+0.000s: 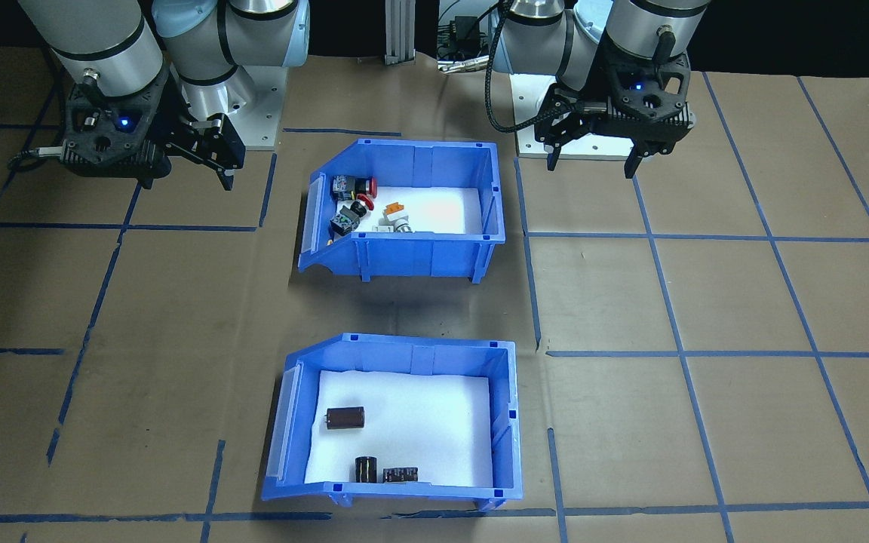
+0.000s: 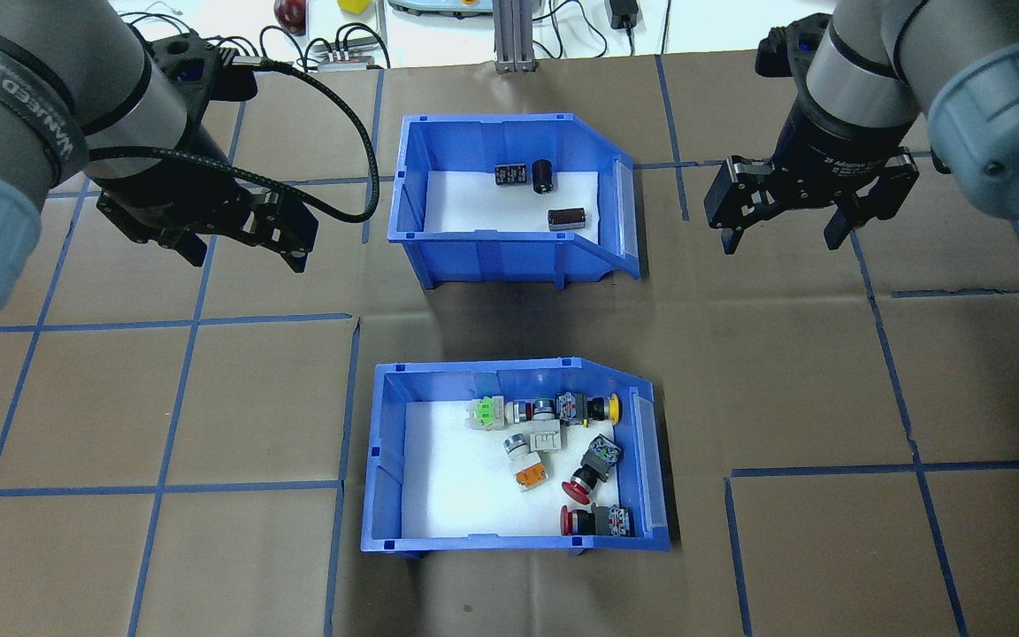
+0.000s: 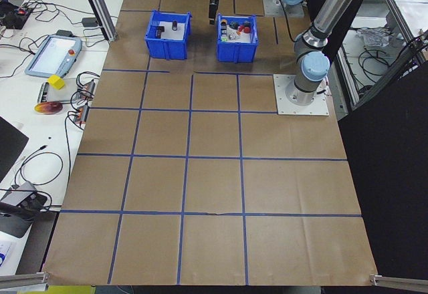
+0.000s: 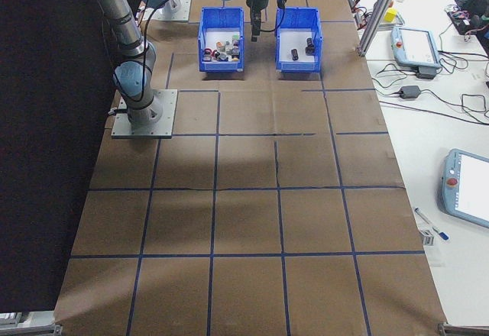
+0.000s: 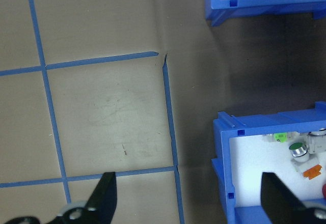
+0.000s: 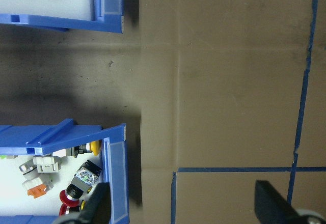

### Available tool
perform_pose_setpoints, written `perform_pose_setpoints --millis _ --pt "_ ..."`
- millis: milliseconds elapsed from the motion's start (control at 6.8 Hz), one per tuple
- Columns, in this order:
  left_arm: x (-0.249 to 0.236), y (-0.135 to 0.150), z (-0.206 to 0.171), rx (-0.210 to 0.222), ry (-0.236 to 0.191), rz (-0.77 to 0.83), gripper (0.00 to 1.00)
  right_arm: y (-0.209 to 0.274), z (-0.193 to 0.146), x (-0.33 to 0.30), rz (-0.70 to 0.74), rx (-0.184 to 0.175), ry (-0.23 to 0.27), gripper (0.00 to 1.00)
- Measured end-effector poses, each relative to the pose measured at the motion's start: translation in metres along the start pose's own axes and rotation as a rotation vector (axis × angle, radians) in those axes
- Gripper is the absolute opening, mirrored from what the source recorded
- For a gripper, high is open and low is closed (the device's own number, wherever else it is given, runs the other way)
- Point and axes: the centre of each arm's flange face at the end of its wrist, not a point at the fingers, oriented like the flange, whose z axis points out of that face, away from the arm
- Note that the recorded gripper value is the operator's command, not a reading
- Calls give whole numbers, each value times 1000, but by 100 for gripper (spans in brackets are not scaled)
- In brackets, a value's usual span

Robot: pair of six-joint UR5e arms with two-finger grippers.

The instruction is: Place button box in front

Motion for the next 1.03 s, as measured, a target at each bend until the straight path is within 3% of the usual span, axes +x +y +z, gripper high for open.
perform_pose_setpoints --millis 294,588,1029 --pt "-3 2 -6 17 1 -90 100 -1 -1 1 -5 5 0 100" --pt "-4 7 -4 17 -1 -286 100 -1 -1 1 -8 9 0 100" --pt "-1 10 12 -19 -7 -500 100 -1 -1 -1 -3 -1 3 100"
